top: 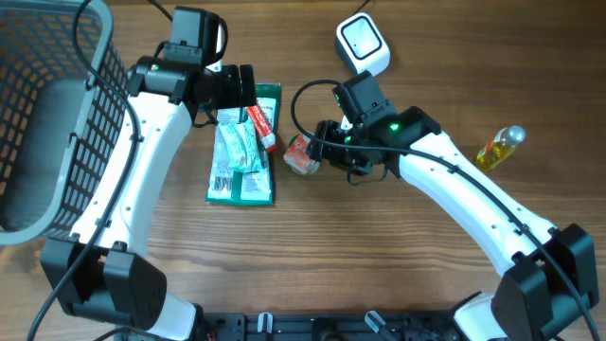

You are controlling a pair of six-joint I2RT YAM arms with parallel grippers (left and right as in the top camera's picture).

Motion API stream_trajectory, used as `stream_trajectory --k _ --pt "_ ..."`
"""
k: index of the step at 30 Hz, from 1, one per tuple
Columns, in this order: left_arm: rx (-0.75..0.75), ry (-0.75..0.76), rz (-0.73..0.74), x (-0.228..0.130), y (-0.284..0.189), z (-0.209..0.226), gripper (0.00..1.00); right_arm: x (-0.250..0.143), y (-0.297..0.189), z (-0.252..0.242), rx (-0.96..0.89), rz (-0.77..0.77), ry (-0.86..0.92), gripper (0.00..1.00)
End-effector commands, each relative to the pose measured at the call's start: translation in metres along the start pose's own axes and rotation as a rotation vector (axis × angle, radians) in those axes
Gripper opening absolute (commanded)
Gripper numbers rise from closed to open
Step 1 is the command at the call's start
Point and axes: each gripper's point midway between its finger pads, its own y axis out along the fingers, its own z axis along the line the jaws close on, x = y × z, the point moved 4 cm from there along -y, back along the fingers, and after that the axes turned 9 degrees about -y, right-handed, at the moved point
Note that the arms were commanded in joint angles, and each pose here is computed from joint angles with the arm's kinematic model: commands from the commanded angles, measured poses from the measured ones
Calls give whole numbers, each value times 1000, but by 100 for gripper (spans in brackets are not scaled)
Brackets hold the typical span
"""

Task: Scan the item barcode
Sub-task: 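Grasp the red Kleenex pack with the right gripper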

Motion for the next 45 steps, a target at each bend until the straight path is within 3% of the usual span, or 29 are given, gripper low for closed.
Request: stream_trajectory --k 1,8,18,30,35,39,45 --pt "15 -12 -2 2 3 3 100 -7 -2 -2 -2 31 4 61" --pt "15 -12 -2 2 3 3 100 -6 -2 -3 -18 20 7 58" --pt "15 -12 -2 2 3 3 100 -2 14 2 -8 -41 130 42" --pt "15 -12 -2 2 3 3 100 -2 47 -5 -55 -23 228 41" --pt "15 -12 -2 2 3 3 100 -2 52 -8 -65 -15 231 26" --pt "15 -13 -2 2 3 3 100 -2 52 -8 -65 -15 220 6" --pt "15 -13 -2 2 3 3 100 9 15 0 15 -71 118 4"
